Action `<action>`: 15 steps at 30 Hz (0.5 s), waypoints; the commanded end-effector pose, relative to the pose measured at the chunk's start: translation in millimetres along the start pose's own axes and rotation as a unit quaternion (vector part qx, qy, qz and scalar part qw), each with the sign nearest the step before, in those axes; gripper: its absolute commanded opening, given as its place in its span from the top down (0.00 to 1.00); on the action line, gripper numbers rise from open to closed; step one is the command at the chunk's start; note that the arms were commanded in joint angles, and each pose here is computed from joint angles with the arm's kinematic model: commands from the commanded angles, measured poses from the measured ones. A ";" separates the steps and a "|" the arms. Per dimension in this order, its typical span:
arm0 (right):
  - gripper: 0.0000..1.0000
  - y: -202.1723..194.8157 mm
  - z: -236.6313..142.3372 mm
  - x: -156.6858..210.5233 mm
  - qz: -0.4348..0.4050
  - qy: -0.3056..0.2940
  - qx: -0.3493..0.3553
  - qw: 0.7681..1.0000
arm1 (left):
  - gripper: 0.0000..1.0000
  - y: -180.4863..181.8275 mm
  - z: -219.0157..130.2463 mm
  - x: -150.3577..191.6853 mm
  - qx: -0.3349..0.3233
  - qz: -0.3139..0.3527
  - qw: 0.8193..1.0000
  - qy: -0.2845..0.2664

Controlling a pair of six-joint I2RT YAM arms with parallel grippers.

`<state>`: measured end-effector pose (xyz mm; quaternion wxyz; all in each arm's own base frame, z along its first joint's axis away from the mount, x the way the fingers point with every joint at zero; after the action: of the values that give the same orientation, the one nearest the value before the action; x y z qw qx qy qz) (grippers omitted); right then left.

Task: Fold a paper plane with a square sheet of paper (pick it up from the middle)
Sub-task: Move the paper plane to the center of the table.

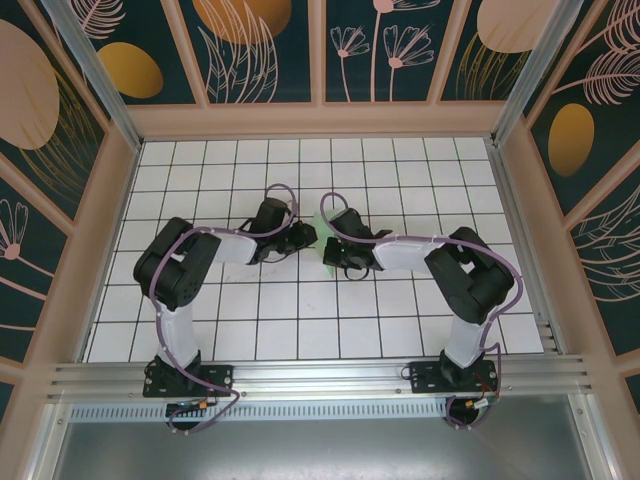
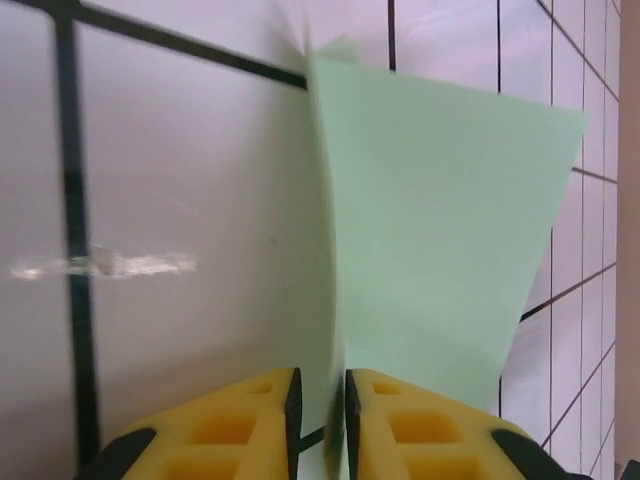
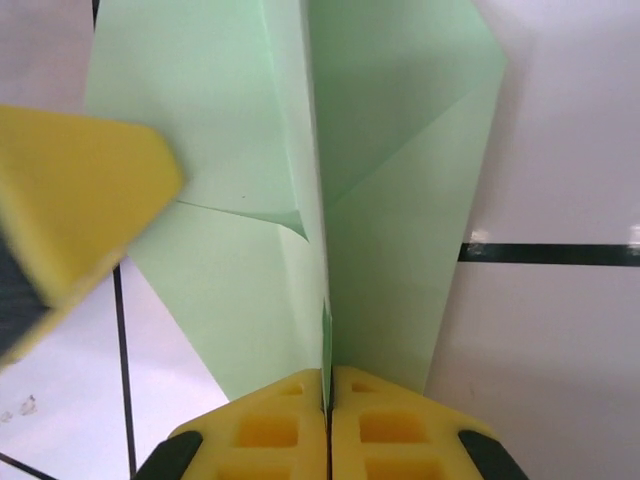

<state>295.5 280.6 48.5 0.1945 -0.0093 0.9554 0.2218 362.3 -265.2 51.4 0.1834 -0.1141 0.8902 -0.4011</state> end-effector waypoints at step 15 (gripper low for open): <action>0.91 -13.7 8.6 -16.8 -0.036 -0.006 0.143 0.989 | 0.35 15.2 -92.9 -58.1 -0.142 -0.020 0.973 -0.183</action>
<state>315.2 276.6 49.3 0.2136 -0.0094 0.9696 0.1188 382.9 -188.2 126.8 0.3250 -0.2106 0.8738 -0.2940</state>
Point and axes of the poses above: each hand's point on the last joint's axis, 136 mm out from that joint toward the fingers, its own z axis out along the fingers, its own y axis along the line the jaws close on, x = y × z, the point moved 3 cm from there along -z, back along the fingers, and after that the axes turned 4 degrees about -z, right-handed, at the moved point
